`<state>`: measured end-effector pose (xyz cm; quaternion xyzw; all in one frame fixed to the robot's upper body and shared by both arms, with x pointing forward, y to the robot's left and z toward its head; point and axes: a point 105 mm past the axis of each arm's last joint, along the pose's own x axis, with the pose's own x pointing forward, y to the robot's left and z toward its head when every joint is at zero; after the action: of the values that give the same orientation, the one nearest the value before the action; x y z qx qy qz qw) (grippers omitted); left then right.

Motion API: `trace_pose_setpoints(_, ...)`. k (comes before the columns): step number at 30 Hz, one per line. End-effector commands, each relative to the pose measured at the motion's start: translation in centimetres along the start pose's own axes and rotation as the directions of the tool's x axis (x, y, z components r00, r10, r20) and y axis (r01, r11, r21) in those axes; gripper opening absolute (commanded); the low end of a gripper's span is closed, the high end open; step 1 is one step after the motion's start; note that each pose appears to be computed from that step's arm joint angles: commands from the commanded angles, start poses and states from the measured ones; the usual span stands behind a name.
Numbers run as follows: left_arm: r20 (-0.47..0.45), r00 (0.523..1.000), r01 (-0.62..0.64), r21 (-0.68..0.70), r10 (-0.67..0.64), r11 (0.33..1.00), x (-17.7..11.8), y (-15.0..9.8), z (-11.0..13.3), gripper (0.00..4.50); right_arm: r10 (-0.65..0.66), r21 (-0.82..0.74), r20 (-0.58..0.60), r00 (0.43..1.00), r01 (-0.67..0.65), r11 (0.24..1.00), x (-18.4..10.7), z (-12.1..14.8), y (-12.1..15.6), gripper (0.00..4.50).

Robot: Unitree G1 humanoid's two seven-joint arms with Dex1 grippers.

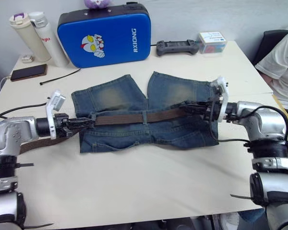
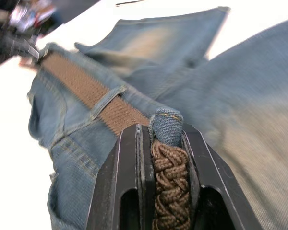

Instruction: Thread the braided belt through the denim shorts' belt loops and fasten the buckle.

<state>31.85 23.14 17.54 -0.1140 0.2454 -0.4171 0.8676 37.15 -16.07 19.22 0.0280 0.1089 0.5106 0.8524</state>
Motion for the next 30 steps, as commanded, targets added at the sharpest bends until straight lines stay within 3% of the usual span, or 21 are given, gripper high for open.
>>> trace_pose_setpoints(1,-0.071,0.976,0.219,0.229,-0.208,0.948,-3.3,-4.5,-0.8,0.0,0.123,-0.438,-0.029,0.992,-0.123,0.89,-1.4,1.0,5.4,0.36)
trace_pose_setpoints(4,-0.188,0.943,0.317,0.246,-0.276,0.916,-4.2,-6.1,-3.4,0.0,0.12,-0.576,-0.114,0.986,-0.164,0.801,-1.7,-1.6,7.2,0.36)
trace_pose_setpoints(7,-0.239,0.927,0.349,0.258,-0.291,0.901,-4.2,-6.6,-5.0,0.0,0.116,-0.67,-0.098,0.988,-0.152,0.727,-1.7,-3.1,8.7,0.36)
trace_pose_setpoints(10,-0.296,0.909,0.379,0.302,-0.292,0.875,-3.7,-6.8,-6.5,0.0,0.098,-0.818,-0.125,0.987,-0.158,0.553,-2.7,-6.3,9.8,0.36)
trace_pose_setpoints(13,-0.384,0.871,0.441,0.336,-0.306,0.832,-3.3,-7.6,-8.7,0.0,0.139,-0.867,-0.19,0.972,-0.232,0.44,-4.6,-10.0,11.7,0.36)
trace_pose_setpoints(15,-0.442,0.837,0.483,0.323,-0.322,0.814,-3.6,-8.3,-10.2,0.0,0.19,-0.864,-0.263,0.946,-0.319,0.391,-5.9,-12.5,13.2,0.36)
trace_pose_setpoints(19,-0.539,0.773,0.535,0.268,-0.336,0.801,-4.5,-9.0,-12.8,0.0,0.192,-0.872,-0.259,0.946,-0.315,0.375,-8.0,-14.5,14.1,0.36)
trace_pose_setpoints(21,-0.569,0.746,0.555,0.247,-0.345,0.794,-4.9,-9.5,-13.9,0.0,0.193,-0.87,-0.237,0.952,-0.296,0.394,-8.9,-14.8,14.2,1.37)
trace_pose_setpoints(22,-0.577,0.722,0.569,0.183,-0.381,0.801,-5.2,-10.1,-14.4,0.0,0.192,-0.874,-0.237,0.952,-0.295,0.387,-9.4,-15.0,14.2,1.62)
trace_pose_setpoints(26,-0.568,0.713,0.541,0.071,-0.412,0.838,-6.0,-10.0,-14.5,1.48,0.156,-0.848,-0.29,0.944,-0.329,0.416,-12.0,-16.3,13.3,3.56)
trace_pose_setpoints(28,-0.562,0.711,0.535,0.043,-0.423,0.843,-6.4,-10.0,-14.4,2.29,0.13,-0.839,-0.305,0.944,-0.331,0.433,-13.1,-16.6,12.7,4.31)
trace_pose_setpoints(30,-0.551,0.708,0.528,-0.002,-0.442,0.849,-7.3,-10.0,-14.2,3.24,0.08,-0.82,-0.332,0.94,-0.329,0.467,-14.5,-16.9,11.5,4.5)
